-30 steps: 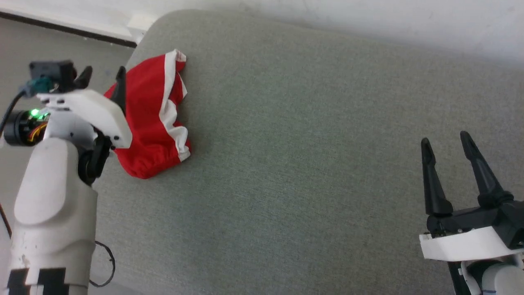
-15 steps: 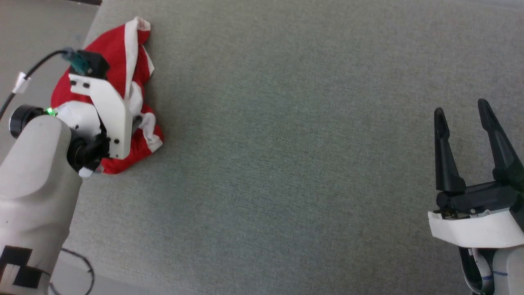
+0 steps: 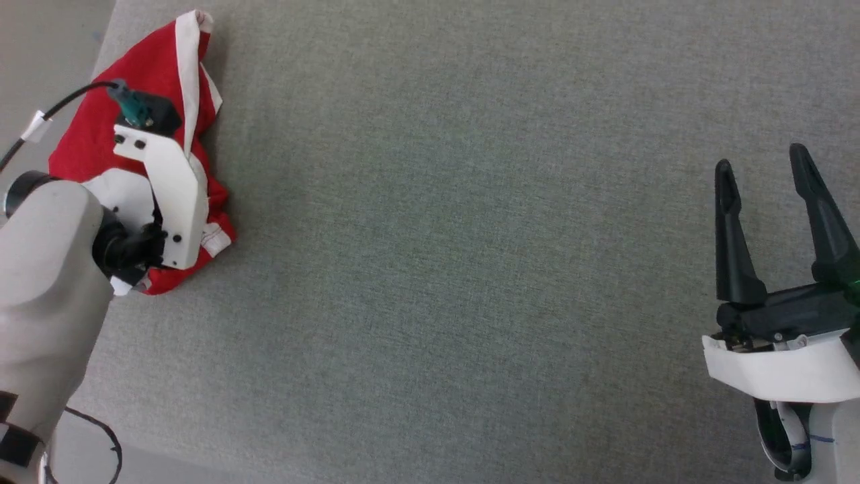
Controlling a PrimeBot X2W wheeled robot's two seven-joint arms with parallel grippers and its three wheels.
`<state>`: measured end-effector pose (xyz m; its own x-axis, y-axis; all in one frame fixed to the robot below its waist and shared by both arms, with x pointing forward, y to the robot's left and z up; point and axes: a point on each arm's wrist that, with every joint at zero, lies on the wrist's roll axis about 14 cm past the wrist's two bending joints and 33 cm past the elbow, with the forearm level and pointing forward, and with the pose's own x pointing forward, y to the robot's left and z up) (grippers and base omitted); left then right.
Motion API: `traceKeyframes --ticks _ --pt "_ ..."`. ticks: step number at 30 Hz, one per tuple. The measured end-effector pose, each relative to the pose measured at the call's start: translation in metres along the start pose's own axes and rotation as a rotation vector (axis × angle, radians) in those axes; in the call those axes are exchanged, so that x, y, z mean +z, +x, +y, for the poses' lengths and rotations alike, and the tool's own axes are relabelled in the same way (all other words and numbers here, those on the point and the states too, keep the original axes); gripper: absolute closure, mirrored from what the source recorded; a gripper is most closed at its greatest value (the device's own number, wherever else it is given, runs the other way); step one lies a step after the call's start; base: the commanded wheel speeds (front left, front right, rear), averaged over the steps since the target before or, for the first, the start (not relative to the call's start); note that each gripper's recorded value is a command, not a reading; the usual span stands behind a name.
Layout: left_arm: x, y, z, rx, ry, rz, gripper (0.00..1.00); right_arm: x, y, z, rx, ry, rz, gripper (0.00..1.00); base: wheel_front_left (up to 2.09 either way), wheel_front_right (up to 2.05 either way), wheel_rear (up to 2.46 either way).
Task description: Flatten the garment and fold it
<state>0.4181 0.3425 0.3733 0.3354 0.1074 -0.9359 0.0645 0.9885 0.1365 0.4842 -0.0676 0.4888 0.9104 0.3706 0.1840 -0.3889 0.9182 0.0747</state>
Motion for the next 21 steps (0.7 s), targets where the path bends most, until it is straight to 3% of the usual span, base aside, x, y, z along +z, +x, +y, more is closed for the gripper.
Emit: traceKeyframes --ticks 6,12,21 --pt "0.023 -0.029 0.007 -0.009 -0.024 -0.173 1.0 0.023 -0.001 0.009 0.013 -0.008 -0.045 0.0 0.0 0.0 0.0" --pt "0.074 -0.101 0.028 0.04 0.044 -0.426 1.0 0.048 -0.013 0.017 0.007 -0.014 -0.078 0.0 0.0 0.0 0.0" --pt "0.136 -0.204 -0.029 -0.021 0.299 -0.712 1.0 0.087 -0.039 0.013 -0.033 -0.032 -0.136 0.0 0.0 0.0 0.0"
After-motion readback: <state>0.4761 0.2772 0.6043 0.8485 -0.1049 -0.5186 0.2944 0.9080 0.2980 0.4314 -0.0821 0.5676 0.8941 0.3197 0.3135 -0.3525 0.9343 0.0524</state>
